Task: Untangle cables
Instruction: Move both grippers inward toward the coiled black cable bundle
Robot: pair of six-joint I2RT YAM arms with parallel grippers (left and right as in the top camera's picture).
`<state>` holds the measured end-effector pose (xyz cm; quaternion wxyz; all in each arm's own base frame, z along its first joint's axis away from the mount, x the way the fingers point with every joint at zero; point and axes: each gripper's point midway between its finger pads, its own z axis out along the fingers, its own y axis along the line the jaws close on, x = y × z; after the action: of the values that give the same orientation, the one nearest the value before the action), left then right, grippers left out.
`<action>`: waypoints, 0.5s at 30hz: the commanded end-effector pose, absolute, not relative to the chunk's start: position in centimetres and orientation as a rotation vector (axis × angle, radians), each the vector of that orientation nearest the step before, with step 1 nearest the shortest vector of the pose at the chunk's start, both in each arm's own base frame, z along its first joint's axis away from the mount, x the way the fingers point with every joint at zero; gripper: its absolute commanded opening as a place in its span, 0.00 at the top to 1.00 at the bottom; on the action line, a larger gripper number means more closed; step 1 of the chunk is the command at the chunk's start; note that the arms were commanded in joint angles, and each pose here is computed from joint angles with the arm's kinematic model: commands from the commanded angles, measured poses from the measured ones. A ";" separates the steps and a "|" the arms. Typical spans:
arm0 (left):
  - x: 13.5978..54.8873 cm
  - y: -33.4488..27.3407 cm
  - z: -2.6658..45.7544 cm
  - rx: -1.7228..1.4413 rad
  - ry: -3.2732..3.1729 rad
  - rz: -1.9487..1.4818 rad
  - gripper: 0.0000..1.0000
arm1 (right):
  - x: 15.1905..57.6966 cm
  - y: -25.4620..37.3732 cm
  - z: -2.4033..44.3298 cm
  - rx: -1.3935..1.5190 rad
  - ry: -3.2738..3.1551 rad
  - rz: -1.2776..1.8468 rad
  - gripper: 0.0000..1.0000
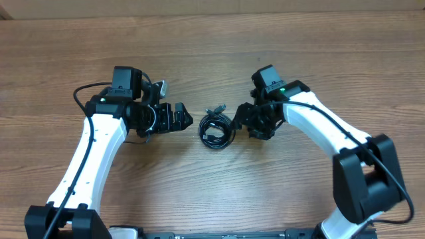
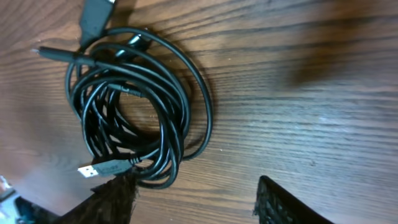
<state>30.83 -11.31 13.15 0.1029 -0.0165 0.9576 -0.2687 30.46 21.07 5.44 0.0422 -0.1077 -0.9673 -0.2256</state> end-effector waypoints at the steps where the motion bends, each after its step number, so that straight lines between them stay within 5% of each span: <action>1: 31.5 -11.9 14.0 -0.039 2.801 -0.824 0.00 | 30.8 22.3 5.9 -0.315 -2.926 -0.774 0.39; 15: 31.4 -11.9 13.9 -0.078 2.811 -0.829 0.00 | 29.9 24.0 3.6 -0.385 -2.933 -0.759 0.47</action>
<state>30.82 -11.40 13.16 0.0976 -0.0304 0.9565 -0.2731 30.90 23.87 4.71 0.0300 -0.1057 -0.9588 -0.2621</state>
